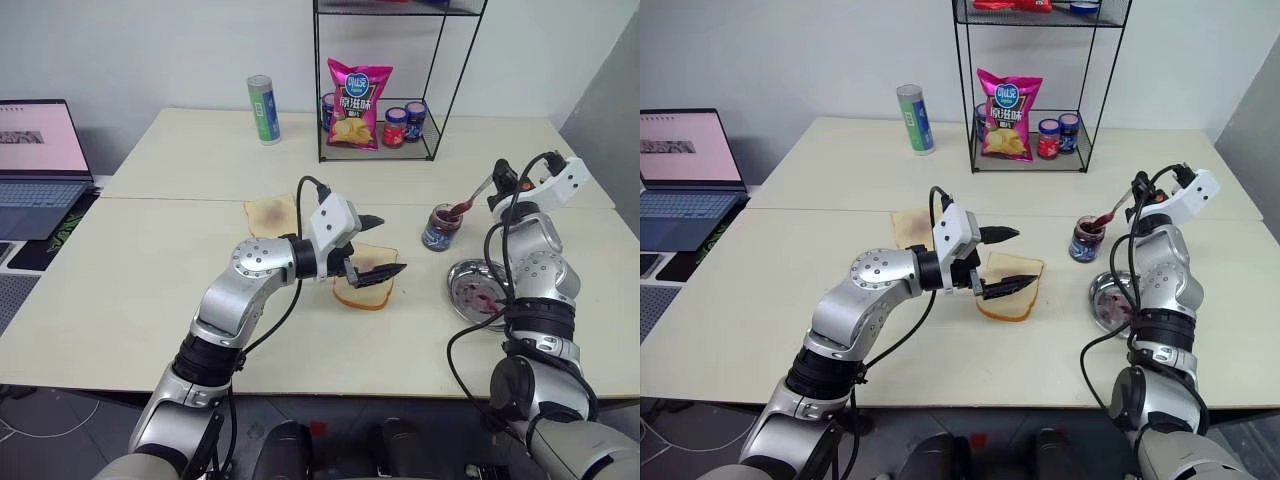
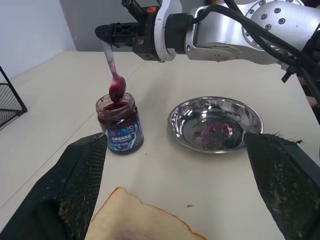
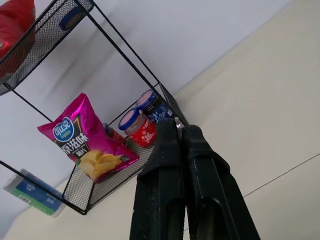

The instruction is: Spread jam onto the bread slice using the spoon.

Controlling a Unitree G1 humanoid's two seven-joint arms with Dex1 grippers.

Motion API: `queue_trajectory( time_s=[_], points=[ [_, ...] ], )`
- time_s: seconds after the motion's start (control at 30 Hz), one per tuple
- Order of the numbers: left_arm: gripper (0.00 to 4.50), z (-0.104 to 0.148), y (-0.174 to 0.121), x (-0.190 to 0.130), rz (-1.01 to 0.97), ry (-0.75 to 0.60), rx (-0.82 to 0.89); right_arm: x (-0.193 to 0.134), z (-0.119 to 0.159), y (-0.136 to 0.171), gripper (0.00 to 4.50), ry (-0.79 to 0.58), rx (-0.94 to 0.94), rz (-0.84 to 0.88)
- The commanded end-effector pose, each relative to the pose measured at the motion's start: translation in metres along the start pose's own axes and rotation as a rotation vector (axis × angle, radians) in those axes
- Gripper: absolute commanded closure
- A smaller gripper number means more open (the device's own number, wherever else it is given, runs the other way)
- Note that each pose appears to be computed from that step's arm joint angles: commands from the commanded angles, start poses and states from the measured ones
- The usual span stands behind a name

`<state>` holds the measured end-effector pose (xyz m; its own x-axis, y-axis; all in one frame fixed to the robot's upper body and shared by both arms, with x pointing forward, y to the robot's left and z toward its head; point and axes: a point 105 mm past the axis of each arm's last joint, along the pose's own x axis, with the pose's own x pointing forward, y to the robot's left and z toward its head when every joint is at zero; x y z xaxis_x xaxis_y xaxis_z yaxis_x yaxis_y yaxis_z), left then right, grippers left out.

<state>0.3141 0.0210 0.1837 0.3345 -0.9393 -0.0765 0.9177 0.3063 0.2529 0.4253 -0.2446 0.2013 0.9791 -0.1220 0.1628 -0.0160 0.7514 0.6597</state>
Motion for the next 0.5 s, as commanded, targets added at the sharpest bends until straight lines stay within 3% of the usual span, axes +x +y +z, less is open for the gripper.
queue_trajectory(
  time_s=[0.03,0.17,0.3,0.4,0.5],
  points=[
    [0.00,0.019,-0.003,-0.002,-0.010,-0.068,-0.002,-0.007,0.013,0.009,4.45,-0.035,0.109,0.026],
    [0.00,0.022,0.000,-0.008,-0.011,-0.069,-0.004,-0.012,0.014,0.018,4.45,-0.026,0.236,0.041],
    [0.00,0.012,-0.001,-0.027,-0.004,-0.026,0.009,-0.022,0.014,0.047,4.45,0.008,0.359,0.123],
    [0.00,0.001,-0.004,-0.043,0.009,0.021,0.004,-0.033,0.002,0.073,4.45,0.074,0.309,0.211],
    [0.00,-0.017,-0.008,-0.067,0.051,0.087,-0.022,-0.050,-0.028,0.104,4.45,0.187,0.246,0.325]
  ],
)
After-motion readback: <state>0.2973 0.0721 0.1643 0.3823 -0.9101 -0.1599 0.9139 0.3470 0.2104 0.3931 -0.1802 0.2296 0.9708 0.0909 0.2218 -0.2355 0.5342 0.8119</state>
